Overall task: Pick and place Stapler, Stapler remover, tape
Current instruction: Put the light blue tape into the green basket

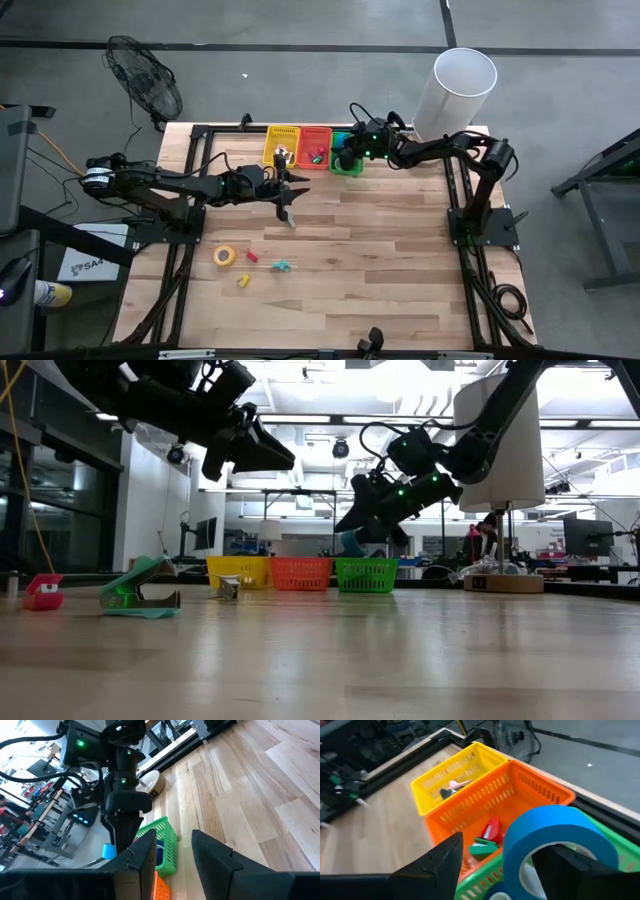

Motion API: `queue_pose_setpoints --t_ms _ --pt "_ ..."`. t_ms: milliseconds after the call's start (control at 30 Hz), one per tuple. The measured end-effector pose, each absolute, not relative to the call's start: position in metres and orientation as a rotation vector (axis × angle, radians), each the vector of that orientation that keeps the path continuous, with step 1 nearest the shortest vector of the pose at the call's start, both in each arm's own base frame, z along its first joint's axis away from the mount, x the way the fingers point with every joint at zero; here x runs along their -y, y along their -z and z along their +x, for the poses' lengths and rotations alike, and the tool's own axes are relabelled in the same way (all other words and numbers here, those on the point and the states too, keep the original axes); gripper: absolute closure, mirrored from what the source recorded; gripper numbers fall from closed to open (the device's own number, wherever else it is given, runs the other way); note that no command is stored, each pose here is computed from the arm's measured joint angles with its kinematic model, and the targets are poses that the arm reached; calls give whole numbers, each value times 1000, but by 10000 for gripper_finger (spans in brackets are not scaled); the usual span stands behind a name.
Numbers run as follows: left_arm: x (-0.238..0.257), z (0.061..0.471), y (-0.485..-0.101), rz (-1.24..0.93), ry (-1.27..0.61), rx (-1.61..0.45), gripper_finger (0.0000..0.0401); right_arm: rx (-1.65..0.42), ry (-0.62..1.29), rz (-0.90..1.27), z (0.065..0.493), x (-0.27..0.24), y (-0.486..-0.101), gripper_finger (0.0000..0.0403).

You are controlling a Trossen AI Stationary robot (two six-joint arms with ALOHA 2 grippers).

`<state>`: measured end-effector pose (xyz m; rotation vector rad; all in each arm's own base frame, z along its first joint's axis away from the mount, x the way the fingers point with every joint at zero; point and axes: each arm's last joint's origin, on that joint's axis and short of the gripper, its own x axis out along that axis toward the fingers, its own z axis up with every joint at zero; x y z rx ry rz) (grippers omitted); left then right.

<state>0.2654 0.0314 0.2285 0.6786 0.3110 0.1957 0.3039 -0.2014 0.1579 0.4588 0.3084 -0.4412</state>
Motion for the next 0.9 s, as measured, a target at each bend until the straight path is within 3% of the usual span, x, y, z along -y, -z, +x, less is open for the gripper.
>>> queue_pose_setpoints --t_ms 300,900 --pt "-31 265 -229 678 -195 -311 278 -292 479 511 304 202 -158 178" --pt "-31 265 -228 684 -194 -312 278 -195 532 828 304 203 -160 178"
